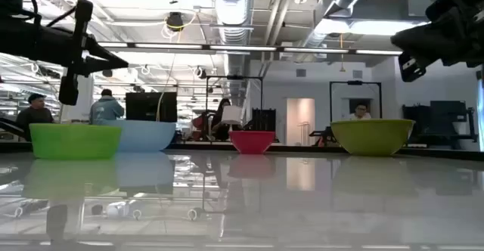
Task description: Nest bowls inside each other
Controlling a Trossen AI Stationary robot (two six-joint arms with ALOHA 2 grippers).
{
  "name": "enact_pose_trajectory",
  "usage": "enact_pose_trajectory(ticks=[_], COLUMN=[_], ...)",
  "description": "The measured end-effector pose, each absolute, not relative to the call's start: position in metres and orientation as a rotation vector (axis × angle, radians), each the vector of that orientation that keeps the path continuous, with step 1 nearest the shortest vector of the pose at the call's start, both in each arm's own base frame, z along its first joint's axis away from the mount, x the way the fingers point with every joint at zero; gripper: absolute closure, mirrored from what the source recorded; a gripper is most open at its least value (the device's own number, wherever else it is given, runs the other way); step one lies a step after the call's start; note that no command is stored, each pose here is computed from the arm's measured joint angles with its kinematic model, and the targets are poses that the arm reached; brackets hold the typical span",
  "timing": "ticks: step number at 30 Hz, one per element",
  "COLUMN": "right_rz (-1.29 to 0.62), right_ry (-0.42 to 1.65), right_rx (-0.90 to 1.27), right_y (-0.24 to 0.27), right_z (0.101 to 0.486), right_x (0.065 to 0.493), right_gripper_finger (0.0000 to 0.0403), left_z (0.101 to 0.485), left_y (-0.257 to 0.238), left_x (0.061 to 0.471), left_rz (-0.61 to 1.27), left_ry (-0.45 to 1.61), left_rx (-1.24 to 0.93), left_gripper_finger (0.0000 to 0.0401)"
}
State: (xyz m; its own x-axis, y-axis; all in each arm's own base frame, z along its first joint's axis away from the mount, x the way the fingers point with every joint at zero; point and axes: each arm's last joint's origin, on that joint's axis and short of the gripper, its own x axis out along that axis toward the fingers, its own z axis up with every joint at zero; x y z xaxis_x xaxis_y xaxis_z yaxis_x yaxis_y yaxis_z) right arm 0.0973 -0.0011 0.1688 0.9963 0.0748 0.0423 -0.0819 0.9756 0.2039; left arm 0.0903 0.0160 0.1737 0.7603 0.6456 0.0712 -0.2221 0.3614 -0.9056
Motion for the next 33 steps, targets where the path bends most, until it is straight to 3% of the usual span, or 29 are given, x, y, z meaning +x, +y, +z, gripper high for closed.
enact_pose_trajectory(ticks=[4,14,19,33], right_rz=[0.056,-0.056,-0.049,-0.113], right_ry=[-0.044,-0.179,-0.206,-0.461], right_rx=[0.369,0.99,1.016,0.994], right_y=[-0.002,-0.007,-0.007,-0.012], right_z=[0.17,0.177,0.179,0.197], right_x=[0.097,0.096,0.096,0.091], right_gripper_finger=[0.0333,0.0333,0.0333,0.032], left_z=[0.173,0.174,0.174,0.172], left_y=[0.015,0.013,0.013,0.017], left_x=[0.091,0.093,0.093,0.09], left_rz=[0.518,0.428,0.46,0.608], left_ry=[-0.475,-0.446,-0.404,-0.488], left_rx=[-1.208,-1.295,-1.132,-1.129], left_gripper_finger=[0.0401,0.0401,0.0401,0.0401])
